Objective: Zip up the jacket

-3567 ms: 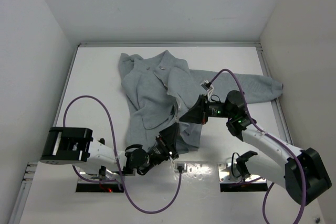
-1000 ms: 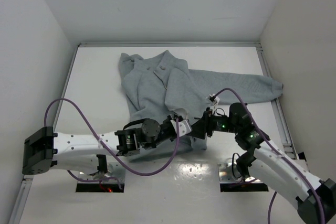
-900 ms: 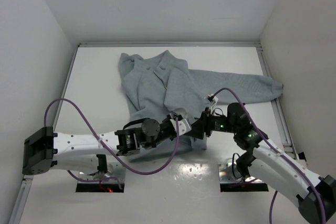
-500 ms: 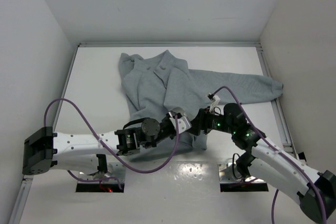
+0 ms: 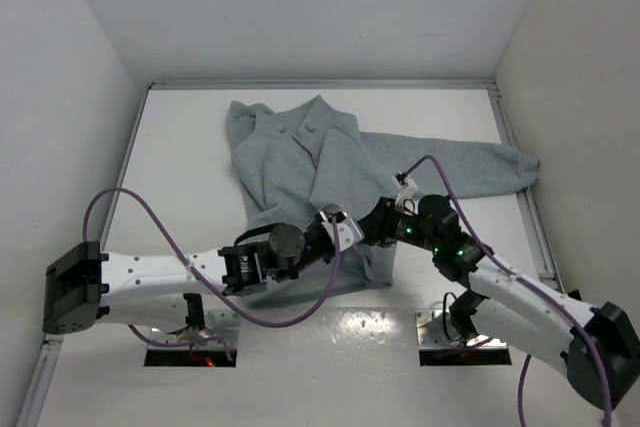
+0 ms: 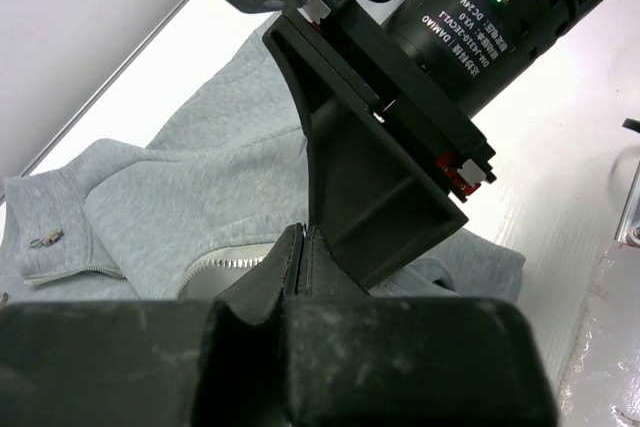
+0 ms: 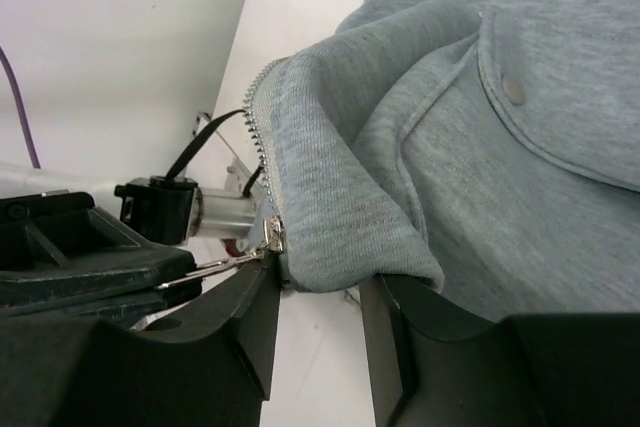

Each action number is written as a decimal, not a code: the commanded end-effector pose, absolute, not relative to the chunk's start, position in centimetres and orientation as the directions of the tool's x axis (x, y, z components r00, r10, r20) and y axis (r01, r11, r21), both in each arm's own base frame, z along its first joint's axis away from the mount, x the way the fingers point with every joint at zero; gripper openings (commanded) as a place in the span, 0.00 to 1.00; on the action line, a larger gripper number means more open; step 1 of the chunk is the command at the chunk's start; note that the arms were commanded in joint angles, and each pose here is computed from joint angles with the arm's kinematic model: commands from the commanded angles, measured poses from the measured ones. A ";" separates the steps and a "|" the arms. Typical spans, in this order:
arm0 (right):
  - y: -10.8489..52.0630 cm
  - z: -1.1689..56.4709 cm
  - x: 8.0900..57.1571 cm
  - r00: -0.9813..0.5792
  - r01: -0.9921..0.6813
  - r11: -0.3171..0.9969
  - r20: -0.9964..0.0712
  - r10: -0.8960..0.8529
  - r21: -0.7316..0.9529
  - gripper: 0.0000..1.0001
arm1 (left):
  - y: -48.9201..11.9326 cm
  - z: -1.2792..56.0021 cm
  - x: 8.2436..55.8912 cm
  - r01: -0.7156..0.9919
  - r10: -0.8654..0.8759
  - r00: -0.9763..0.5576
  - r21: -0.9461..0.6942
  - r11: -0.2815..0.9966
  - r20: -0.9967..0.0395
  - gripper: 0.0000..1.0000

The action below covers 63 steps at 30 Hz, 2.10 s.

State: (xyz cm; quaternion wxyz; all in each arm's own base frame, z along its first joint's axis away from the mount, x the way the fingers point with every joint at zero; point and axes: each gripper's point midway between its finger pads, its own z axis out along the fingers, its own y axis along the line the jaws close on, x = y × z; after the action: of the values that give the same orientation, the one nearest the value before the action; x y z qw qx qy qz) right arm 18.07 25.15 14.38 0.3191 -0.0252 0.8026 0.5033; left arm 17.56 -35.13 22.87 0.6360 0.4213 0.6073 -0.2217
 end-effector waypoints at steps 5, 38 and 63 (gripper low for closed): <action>26.2 17.3 19.2 -0.744 -0.413 0.429 -0.569 0.351 0.804 0.36 | -36.2 26.9 17.6 0.796 0.109 0.183 0.213 0.567 -0.977 0.00; 19.9 13.0 14.5 -0.513 -0.707 0.600 -0.855 -0.073 0.373 0.00 | -31.6 19.0 28.4 0.565 0.069 -0.358 -0.157 0.810 -0.931 0.00; 22.7 16.9 15.6 -0.469 -0.748 0.493 -0.879 0.081 0.445 0.30 | -32.3 20.4 25.6 0.642 -0.039 -0.469 -0.370 0.672 -0.883 0.00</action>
State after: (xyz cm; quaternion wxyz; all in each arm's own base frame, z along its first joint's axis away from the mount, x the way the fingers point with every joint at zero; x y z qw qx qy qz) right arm 15.41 21.64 14.85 0.4449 -0.2342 0.7582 0.4151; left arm 25.92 -32.22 18.53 0.4647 0.1967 0.7952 -0.3361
